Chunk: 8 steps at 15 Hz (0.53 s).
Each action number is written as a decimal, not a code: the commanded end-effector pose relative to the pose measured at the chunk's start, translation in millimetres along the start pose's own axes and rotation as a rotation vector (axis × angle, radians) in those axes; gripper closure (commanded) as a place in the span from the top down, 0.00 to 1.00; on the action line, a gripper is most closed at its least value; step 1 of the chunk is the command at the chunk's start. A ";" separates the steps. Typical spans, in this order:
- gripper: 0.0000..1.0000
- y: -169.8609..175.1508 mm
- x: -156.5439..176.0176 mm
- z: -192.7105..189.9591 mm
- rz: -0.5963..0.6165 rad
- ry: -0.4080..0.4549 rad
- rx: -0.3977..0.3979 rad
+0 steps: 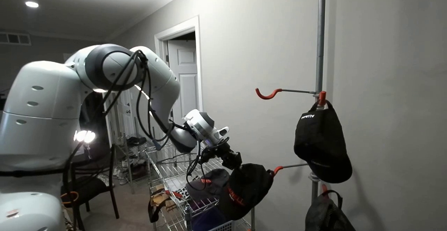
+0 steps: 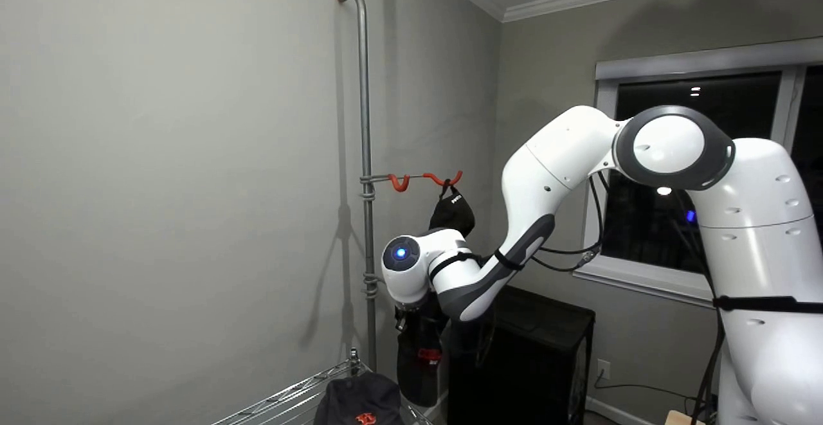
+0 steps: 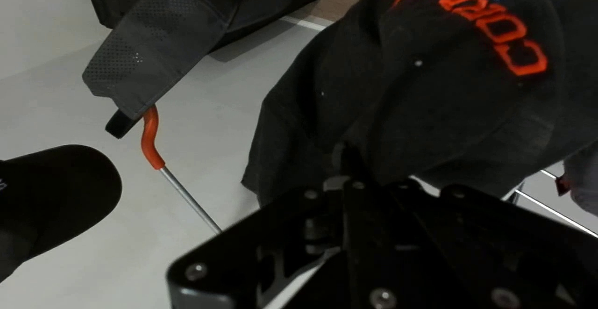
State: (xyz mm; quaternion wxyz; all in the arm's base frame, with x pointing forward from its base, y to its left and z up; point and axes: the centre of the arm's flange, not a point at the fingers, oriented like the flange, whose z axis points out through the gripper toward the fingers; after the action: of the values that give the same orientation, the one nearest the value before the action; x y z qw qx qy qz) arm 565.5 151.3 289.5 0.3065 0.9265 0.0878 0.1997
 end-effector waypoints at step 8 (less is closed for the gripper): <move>0.01 -21.9 -22.0 28.3 -0.026 -0.106 0.113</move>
State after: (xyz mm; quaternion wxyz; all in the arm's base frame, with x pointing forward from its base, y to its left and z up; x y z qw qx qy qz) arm 563.3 152.6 266.0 0.2769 0.9418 0.0825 0.1720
